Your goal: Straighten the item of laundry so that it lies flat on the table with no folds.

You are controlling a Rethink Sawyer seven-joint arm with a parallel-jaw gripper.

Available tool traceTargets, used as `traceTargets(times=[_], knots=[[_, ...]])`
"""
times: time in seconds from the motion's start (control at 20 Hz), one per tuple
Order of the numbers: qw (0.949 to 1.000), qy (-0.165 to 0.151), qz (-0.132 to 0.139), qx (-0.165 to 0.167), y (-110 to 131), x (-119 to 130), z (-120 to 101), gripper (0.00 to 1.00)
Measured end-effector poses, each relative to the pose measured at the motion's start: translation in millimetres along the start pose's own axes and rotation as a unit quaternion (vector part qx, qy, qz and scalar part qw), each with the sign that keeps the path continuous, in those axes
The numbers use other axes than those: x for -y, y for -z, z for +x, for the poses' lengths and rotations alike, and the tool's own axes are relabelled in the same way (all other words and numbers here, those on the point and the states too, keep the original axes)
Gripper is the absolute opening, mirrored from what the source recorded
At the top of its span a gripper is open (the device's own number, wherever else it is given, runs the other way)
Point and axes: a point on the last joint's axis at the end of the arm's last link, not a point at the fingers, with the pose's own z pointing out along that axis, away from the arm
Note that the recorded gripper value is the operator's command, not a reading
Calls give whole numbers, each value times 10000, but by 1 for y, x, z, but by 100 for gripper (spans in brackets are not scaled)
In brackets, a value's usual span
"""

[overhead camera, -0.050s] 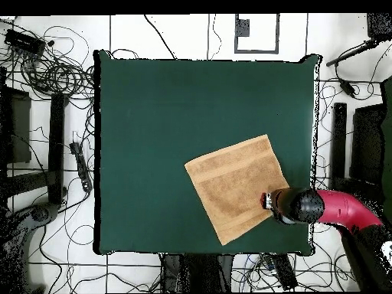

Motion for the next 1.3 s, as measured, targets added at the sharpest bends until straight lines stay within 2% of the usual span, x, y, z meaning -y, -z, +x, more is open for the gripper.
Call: traceTargets(times=[0.05, 0.1, 0.45, 0.6, 0.9, 1.3], knots=[[10000, 26, 70, 13, 2, 1, 0, 100], [9996, 67, 274, 50, 9, 8, 1, 100], [9960, 26, 863, 240, 31, 36, 2, 100], [9940, -35, 1042, 340, 32, 46, 2, 100], [9915, -34, 1226, 427, 31, 53, 0, 100], [9893, -86, 1333, 581, 28, 67, -20, 100]])
